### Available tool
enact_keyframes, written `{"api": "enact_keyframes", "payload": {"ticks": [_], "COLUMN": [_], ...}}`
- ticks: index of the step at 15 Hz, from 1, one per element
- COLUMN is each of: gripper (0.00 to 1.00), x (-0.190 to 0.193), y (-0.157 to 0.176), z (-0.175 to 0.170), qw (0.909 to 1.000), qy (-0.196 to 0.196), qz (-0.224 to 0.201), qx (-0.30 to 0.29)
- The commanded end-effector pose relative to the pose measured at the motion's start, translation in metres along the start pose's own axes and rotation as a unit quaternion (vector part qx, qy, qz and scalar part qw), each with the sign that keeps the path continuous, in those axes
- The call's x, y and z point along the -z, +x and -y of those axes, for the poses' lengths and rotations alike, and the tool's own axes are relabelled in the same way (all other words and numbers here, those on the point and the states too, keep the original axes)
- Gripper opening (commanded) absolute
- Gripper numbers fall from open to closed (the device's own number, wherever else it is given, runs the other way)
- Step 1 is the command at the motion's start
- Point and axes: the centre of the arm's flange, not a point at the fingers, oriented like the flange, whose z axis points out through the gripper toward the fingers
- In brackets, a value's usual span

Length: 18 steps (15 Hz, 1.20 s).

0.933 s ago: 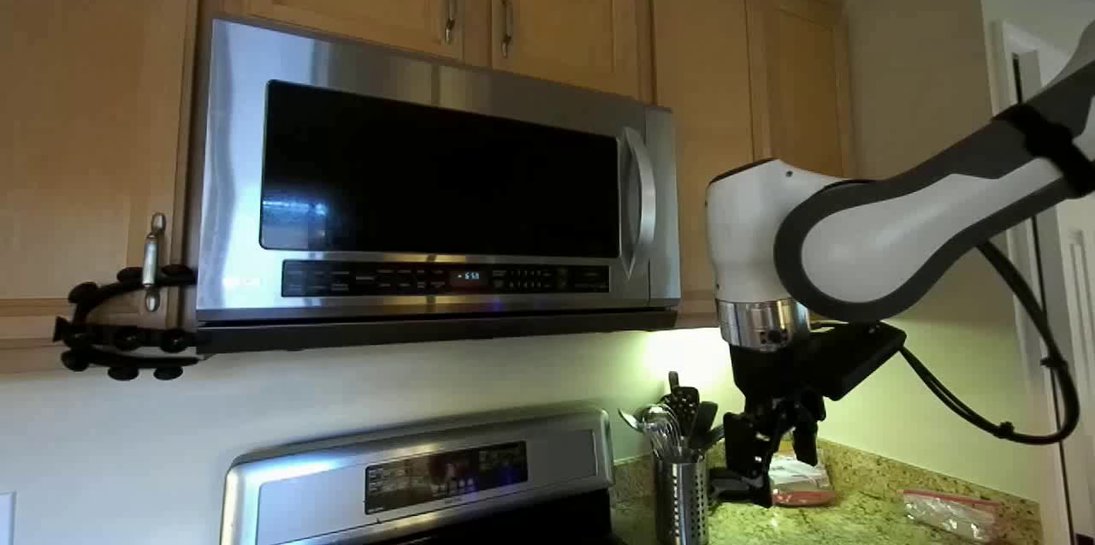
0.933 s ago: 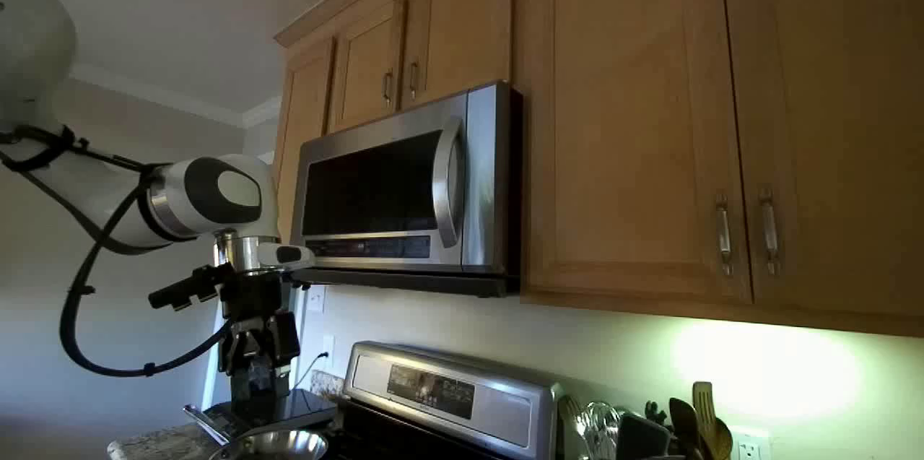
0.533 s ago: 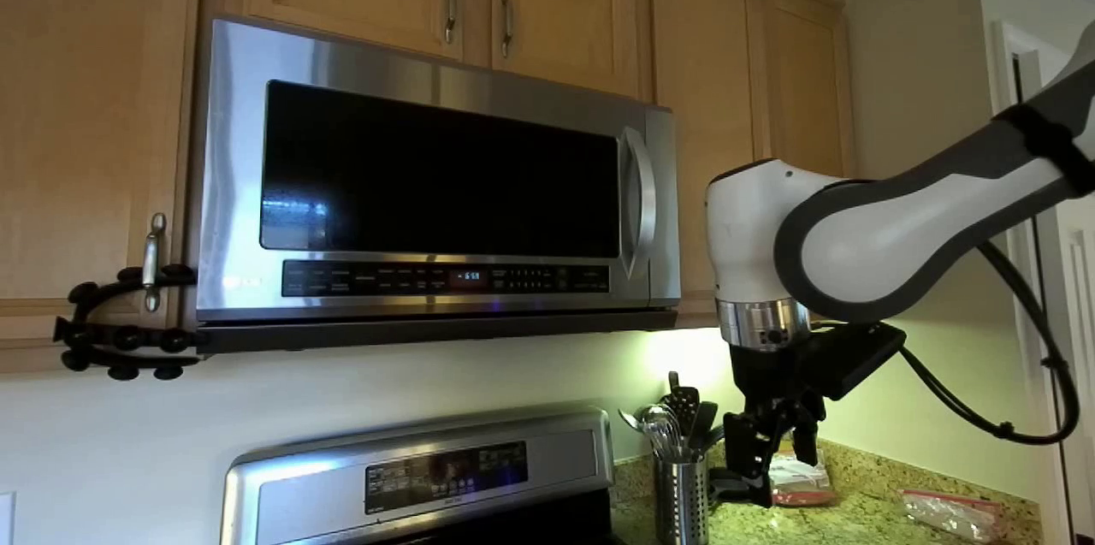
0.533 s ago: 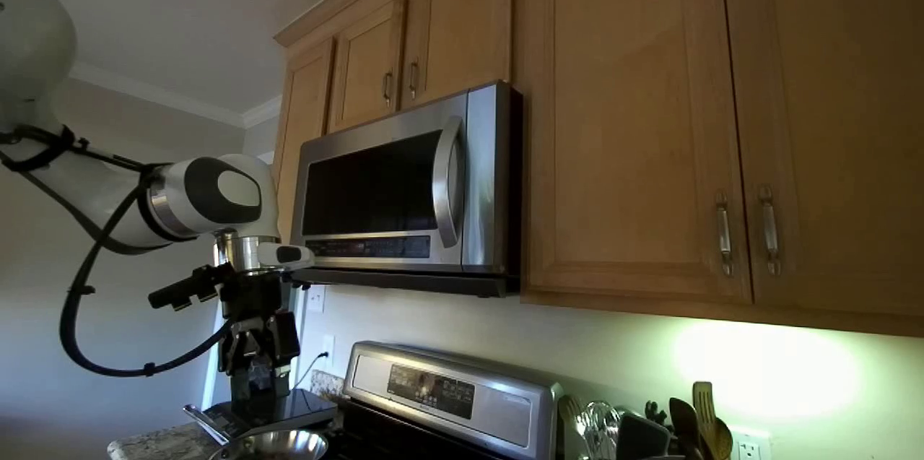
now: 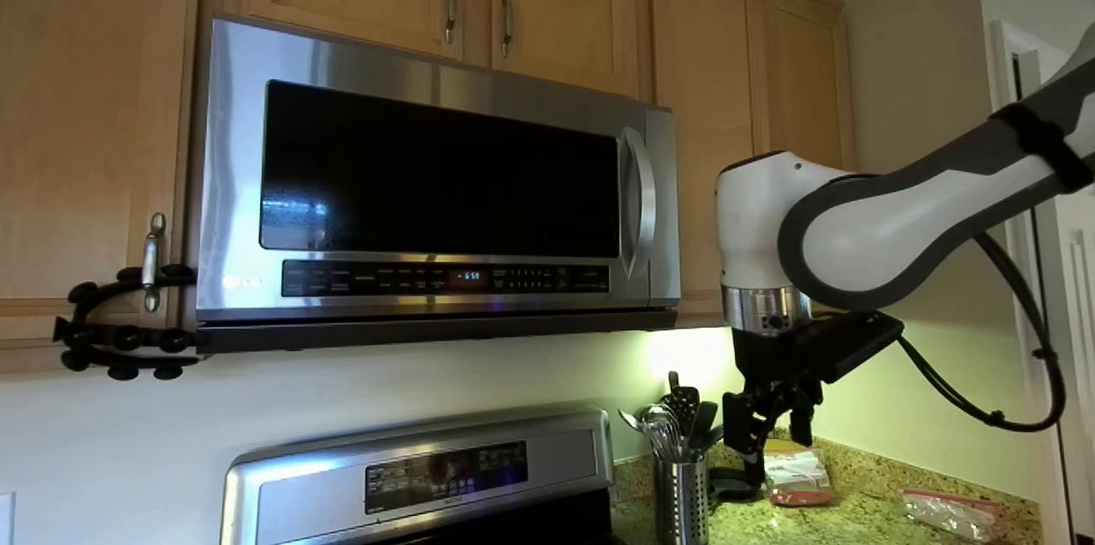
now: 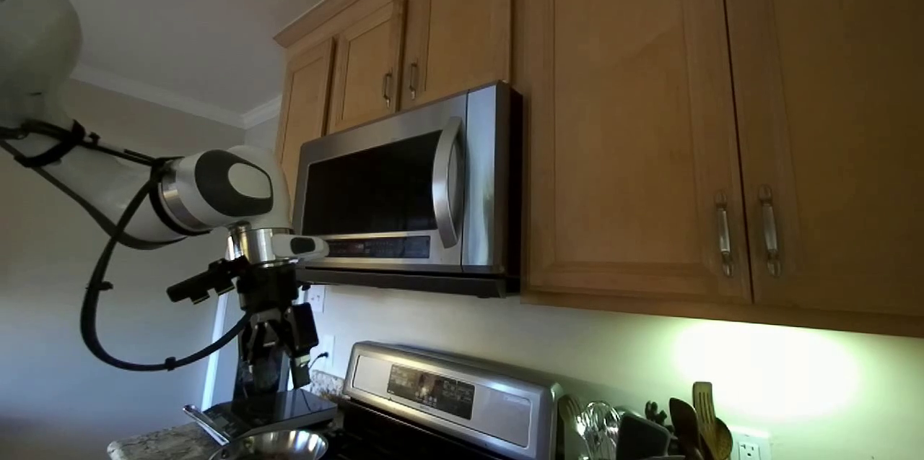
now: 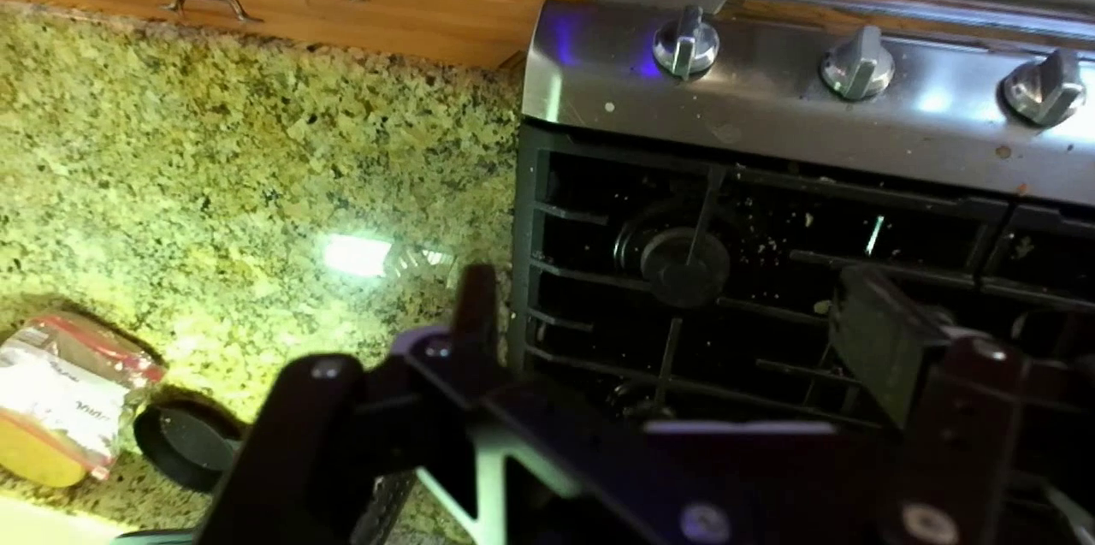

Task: Open the microwave door

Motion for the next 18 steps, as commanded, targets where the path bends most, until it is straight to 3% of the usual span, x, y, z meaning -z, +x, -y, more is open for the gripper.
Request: {"api": "enact_keyframes", "payload": {"ticks": [1,10,12,18], "gripper": [1.0,1.0,1.0,1.0], "x": [0.027,0.096,0.096,0.099], "y": [0.009,0.077,0.064,0.073], "z": [-0.03,-0.079,-0.078,-0.078], "qw": [0.998,0.9754,0.9784,0.978], "qy": [-0.002,0.036,0.041,0.042], "qz": [-0.056,-0.192,-0.181,-0.183], "qx": [-0.029,-0.103,-0.091,-0.091]}}
